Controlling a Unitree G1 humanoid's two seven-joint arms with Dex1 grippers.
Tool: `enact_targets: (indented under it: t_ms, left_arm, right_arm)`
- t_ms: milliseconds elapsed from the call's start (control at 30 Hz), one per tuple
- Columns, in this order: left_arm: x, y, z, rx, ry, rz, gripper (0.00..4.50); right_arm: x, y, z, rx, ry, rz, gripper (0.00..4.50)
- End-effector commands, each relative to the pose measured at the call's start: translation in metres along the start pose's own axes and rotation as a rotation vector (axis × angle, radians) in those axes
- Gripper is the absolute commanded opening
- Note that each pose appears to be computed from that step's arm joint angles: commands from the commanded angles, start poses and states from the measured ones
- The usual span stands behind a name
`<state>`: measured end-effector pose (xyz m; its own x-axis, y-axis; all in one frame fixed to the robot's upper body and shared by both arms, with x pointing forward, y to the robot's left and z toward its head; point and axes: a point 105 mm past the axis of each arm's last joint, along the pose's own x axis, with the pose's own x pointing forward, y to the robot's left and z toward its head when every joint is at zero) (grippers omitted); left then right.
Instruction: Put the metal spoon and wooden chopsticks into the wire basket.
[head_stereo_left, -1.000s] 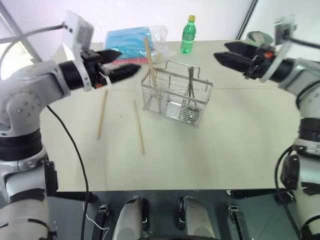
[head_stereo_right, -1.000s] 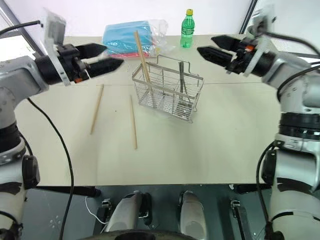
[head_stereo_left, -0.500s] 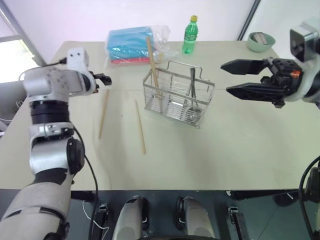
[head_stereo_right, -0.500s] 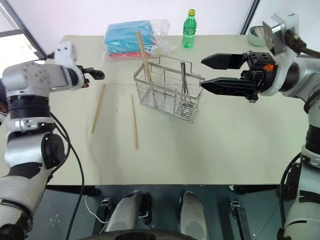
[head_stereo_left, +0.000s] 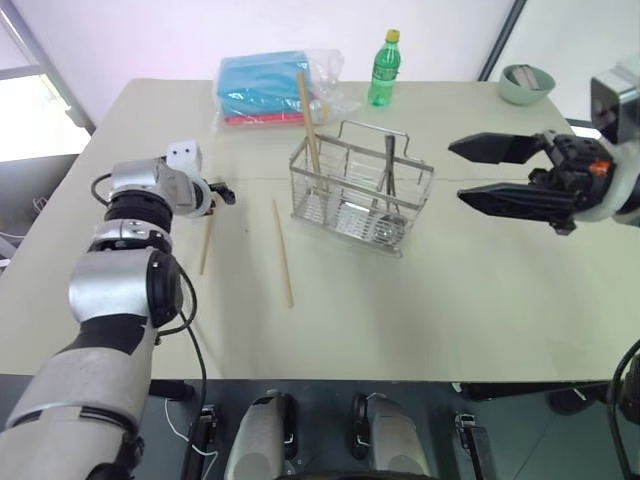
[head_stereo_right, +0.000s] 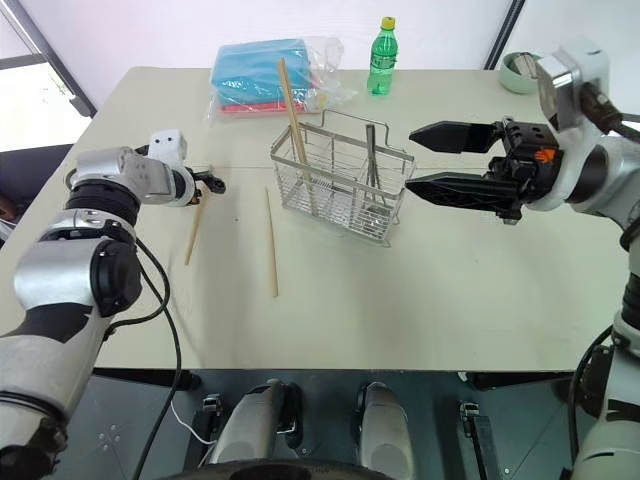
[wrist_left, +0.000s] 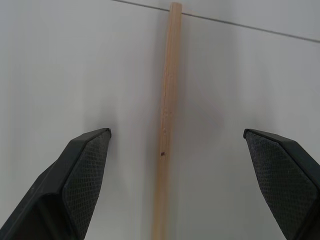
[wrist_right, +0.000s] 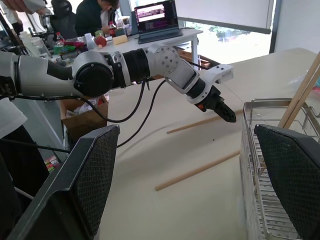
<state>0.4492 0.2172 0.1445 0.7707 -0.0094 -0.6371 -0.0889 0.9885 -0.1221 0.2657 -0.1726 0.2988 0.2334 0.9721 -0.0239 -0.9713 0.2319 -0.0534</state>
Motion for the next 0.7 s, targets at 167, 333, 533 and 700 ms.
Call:
enact_targets:
  t_ms: [167,333,533,700]
  left_arm:
    - [0.001,0.001,0.002,0.008,-0.013,-0.005,2.63]
    - [0.000,0.005,0.003,-0.003,-0.019,0.009,0.02]
    - [-0.002,0.007,0.007,-0.015,-0.032,0.016,0.02]
    - [-0.038,0.011,0.089,-0.018,-0.427,0.028,0.02]
  right_arm:
    - [-0.005,0.005,0.008,-0.055,-0.015,-0.022,4.50]
    - [-0.007,0.005,0.004,-0.050,0.002,-0.025,4.50]
    - [-0.008,0.002,0.002,-0.048,0.007,-0.034,4.50]
    - [-0.011,-0.010,-0.003,-0.040,0.016,-0.090,4.50]
